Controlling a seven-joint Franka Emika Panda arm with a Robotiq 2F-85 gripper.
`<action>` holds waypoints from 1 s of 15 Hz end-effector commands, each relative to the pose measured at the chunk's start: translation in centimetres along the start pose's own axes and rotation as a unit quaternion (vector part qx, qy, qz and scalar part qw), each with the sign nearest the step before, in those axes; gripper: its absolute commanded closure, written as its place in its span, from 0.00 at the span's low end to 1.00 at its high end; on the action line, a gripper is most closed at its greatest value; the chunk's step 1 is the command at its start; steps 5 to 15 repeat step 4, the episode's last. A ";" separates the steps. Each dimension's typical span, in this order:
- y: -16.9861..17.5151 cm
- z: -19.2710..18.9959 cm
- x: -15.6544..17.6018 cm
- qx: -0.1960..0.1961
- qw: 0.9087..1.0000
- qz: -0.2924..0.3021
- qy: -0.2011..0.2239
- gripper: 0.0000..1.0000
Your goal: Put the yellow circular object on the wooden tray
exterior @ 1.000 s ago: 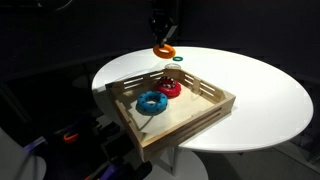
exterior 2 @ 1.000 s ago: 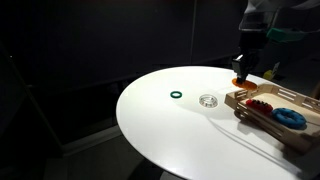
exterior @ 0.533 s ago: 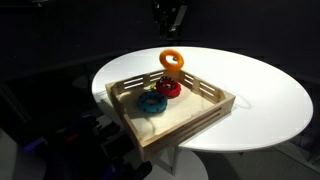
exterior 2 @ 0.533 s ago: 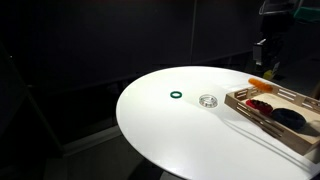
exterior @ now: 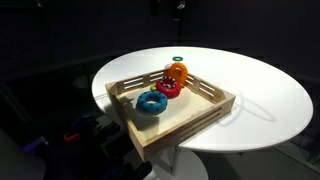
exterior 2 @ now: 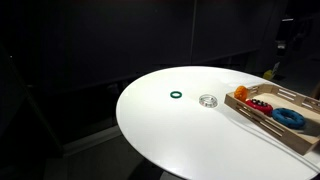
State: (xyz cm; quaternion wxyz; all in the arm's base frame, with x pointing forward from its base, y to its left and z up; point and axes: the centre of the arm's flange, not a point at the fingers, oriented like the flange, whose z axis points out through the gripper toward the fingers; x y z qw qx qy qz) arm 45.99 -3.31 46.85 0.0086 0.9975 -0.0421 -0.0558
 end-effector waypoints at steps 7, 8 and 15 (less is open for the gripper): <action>0.2 -0.4 -0.5 -0.006 1.000 -0.007 -0.006 0.00; 0.2 -0.4 -0.5 -0.006 1.000 -0.007 -0.006 0.00; 0.2 -0.4 -0.5 -0.006 1.000 -0.007 -0.006 0.00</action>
